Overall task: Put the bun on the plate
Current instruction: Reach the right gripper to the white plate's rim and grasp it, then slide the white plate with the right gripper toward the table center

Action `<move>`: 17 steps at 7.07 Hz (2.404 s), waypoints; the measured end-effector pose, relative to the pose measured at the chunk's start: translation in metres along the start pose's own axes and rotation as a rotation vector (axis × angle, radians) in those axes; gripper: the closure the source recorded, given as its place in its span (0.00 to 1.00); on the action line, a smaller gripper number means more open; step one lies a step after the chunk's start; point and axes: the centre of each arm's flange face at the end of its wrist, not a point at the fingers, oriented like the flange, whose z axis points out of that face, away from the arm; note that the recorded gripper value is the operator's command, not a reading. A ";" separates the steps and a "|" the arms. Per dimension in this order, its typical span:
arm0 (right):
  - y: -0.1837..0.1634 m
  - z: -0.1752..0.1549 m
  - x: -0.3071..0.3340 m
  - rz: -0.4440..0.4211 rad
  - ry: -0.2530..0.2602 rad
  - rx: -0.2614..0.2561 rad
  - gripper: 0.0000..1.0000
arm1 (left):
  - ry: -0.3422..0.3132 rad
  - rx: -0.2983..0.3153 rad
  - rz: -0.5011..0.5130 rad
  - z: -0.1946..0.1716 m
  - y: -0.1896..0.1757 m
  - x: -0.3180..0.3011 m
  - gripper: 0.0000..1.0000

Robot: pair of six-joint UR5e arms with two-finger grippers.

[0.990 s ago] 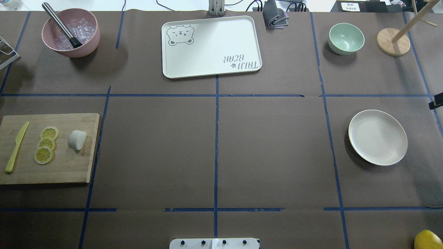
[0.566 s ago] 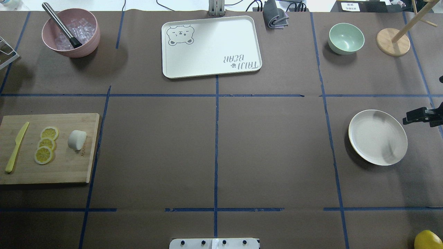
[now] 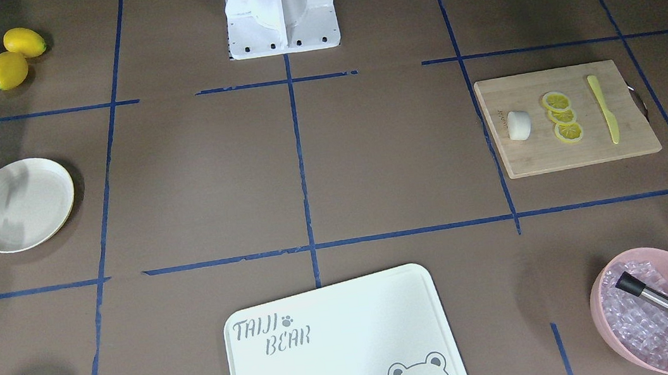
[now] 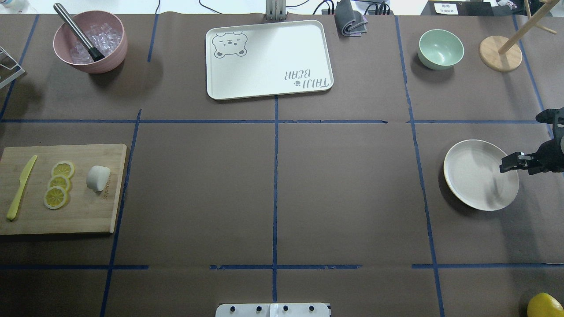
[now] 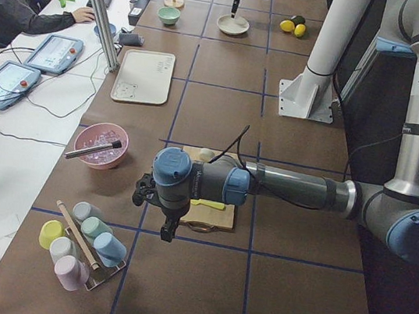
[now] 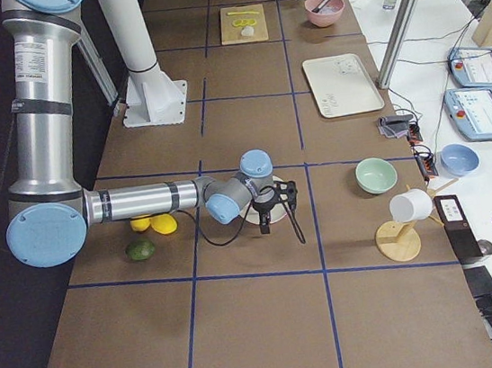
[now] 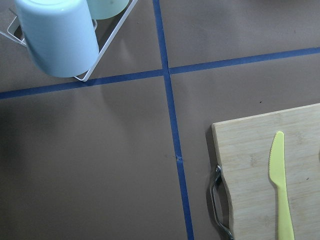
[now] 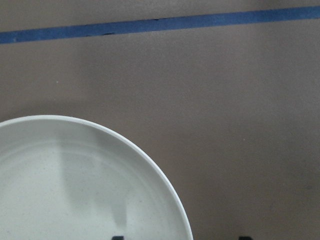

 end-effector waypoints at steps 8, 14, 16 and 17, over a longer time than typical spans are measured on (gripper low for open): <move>-0.002 -0.019 -0.025 -0.014 -0.084 -0.031 1.00 | 0.000 0.000 0.000 0.000 0.000 0.000 0.00; -0.051 -0.114 -0.231 -0.148 -0.329 0.110 0.99 | 0.003 0.002 0.003 0.000 0.000 0.001 0.00; -0.034 -0.097 -0.337 -0.096 -0.311 0.086 0.98 | 0.004 0.004 0.005 -0.001 -0.001 0.001 0.00; -0.019 -0.085 -0.382 -0.067 -0.284 0.071 0.98 | 0.004 0.005 0.005 -0.001 -0.001 0.002 0.00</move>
